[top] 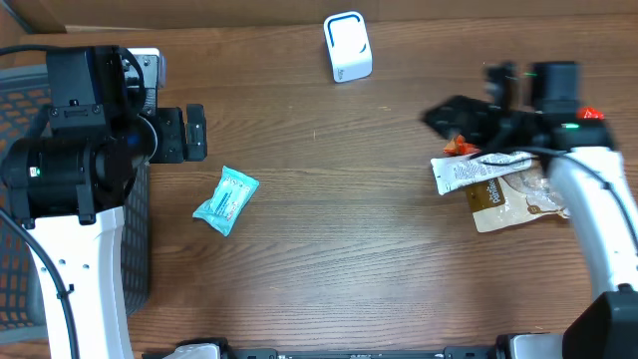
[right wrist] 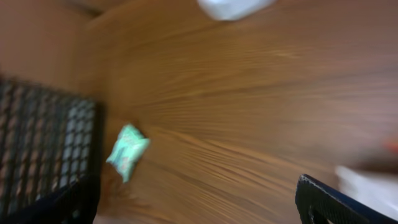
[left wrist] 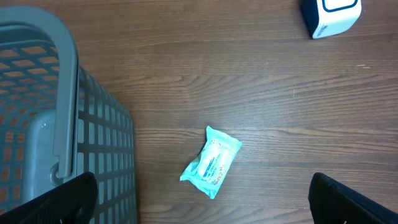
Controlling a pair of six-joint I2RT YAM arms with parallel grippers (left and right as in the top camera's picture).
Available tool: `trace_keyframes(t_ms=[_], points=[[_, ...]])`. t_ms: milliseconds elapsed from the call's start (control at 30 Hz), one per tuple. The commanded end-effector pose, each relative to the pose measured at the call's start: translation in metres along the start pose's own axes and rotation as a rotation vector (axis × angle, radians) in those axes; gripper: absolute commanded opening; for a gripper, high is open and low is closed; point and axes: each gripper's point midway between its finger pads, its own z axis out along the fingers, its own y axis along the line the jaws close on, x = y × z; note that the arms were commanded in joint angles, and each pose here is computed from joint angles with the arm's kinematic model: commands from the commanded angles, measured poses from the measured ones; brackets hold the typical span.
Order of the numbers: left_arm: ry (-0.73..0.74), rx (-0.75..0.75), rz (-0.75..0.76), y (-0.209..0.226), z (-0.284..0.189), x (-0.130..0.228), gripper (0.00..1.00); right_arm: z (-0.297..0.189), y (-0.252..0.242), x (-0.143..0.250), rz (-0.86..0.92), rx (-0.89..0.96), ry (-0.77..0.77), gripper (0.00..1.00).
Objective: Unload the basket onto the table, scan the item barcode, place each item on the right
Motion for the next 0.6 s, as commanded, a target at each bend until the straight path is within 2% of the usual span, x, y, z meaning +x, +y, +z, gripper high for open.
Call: trace_keyframes(t_ms=[0, 100, 267, 367, 567], points=[[-0.002, -0.009, 0.015, 0.003, 0.001, -0.002, 1.00, 0.045, 0.061, 0.009, -0.100, -0.094, 0.025, 1.00], [-0.002, -0.009, 0.015, 0.003, 0.001, -0.002, 1.00, 0.090, 0.103, 0.025, -0.222, -0.186, 0.042, 1.00], [-0.002, -0.009, 0.015, 0.003, 0.001, -0.002, 1.00, 0.170, 0.144, 0.063, -0.294, -0.232, 0.038, 1.00], [-0.002, -0.009, 0.015, 0.003, 0.001, -0.002, 1.00, 0.199, 0.153, 0.087, -0.259, -0.257, 0.070, 1.00], [-0.002, -0.009, 0.015, 0.003, 0.001, -0.002, 1.00, 0.232, 0.152, 0.132, -0.054, -0.242, 0.184, 1.00]])
